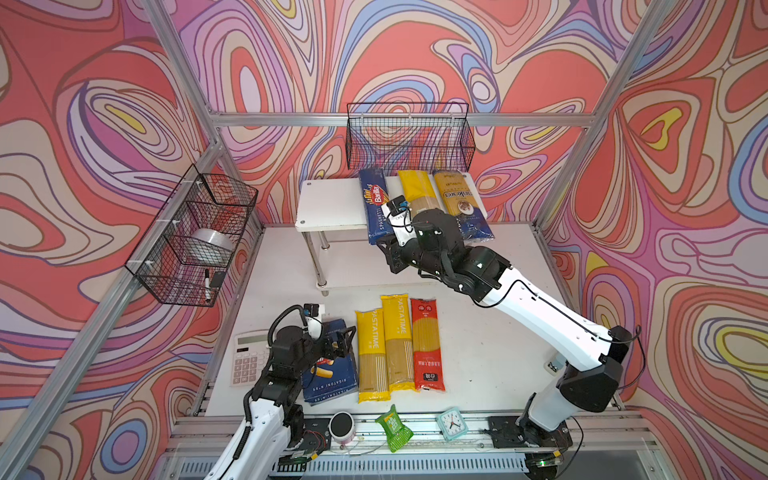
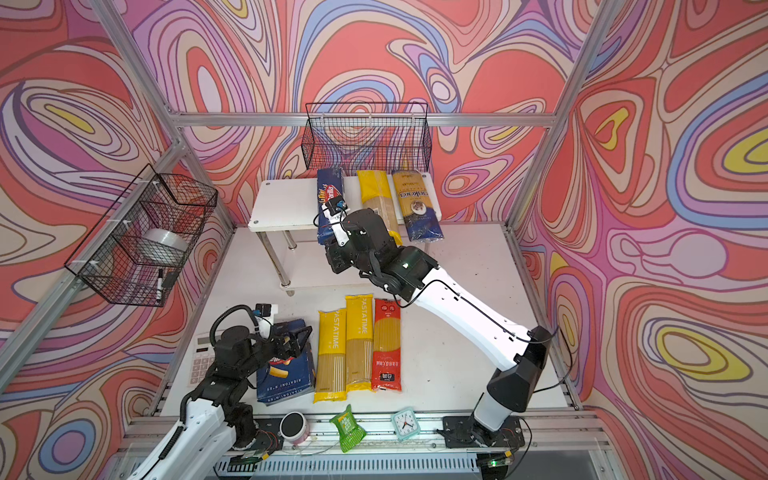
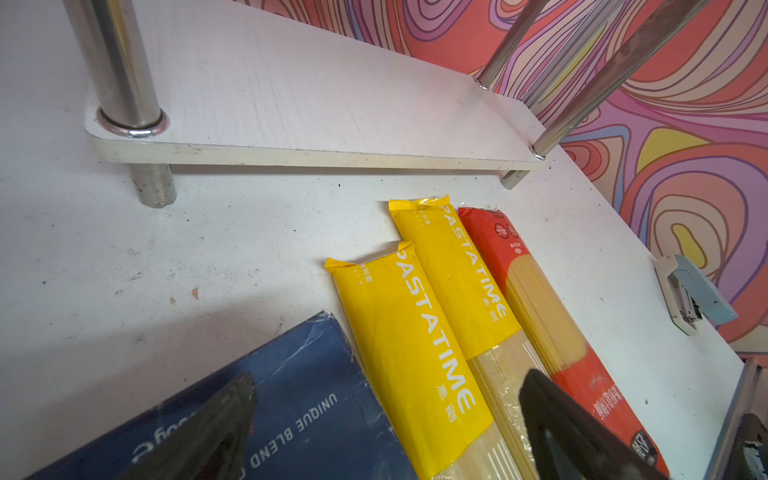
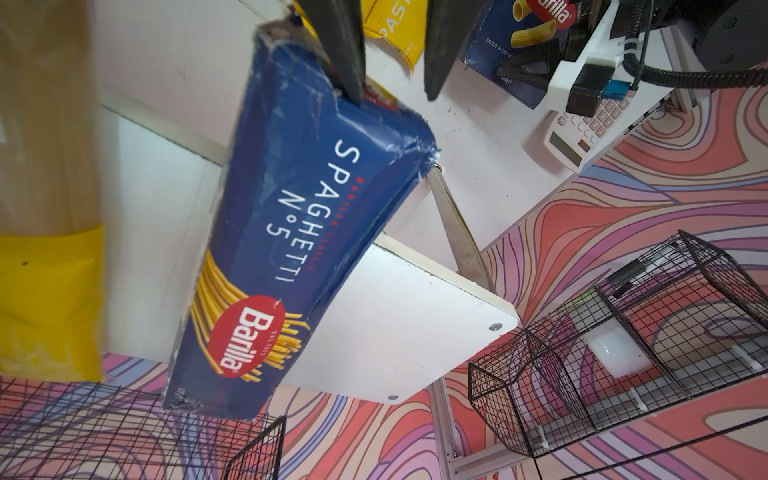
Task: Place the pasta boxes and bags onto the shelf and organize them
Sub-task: 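Open the right gripper and draw it back from the Barilla box, then lower the right gripper over the red spaghetti bag while the left shifts the blue box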
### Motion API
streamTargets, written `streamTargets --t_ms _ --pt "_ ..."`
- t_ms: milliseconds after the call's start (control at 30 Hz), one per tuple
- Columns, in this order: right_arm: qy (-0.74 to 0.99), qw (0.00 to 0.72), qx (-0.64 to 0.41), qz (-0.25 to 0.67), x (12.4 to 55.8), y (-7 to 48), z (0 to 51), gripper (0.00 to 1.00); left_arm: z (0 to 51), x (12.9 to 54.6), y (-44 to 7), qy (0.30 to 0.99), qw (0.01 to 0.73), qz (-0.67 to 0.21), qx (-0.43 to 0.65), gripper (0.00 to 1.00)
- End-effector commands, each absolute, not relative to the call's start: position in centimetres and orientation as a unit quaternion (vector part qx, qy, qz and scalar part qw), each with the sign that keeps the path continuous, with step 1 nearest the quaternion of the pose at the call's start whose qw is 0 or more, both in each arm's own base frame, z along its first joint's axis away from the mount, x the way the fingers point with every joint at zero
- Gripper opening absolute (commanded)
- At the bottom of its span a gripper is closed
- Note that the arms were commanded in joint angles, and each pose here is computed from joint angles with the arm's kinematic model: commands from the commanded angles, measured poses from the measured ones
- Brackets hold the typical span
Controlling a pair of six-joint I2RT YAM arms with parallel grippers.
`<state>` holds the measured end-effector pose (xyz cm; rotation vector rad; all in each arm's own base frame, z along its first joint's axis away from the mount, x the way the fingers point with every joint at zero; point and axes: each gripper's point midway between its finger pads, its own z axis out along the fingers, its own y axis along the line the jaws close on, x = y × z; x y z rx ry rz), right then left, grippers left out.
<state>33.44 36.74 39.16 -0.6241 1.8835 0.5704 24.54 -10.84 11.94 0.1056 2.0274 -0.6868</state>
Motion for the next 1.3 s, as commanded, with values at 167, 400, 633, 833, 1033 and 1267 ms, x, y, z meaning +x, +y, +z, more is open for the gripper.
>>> streamTargets --t_ms 167,400,633,833,1033,1267 --pt "0.775 0.528 -0.256 0.234 31.7 33.8 40.5 0.32 12.7 24.6 -10.8 0.825 0.489 -0.280 0.045 1.00" --pt "0.785 0.527 -0.241 0.217 29.0 29.5 39.9 0.37 12.9 24.6 -10.7 0.823 0.494 -0.278 0.042 1.00" --pt "0.804 0.507 -0.221 0.217 26.1 25.8 37.2 0.44 12.9 24.7 -10.4 0.822 0.498 -0.272 0.037 1.00" --pt "0.848 0.455 -0.190 0.194 24.5 23.2 31.5 0.50 14.4 24.9 -10.0 0.817 0.513 -0.261 0.033 1.00" --pt "0.891 0.386 -0.169 0.168 23.6 22.2 24.5 0.59 15.8 26.0 -6.9 0.845 0.511 -0.154 0.013 1.00" --pt "0.911 0.353 -0.093 0.194 22.9 21.7 18.5 0.71 13.8 25.8 -8.2 0.868 0.463 -0.176 0.038 1.00"
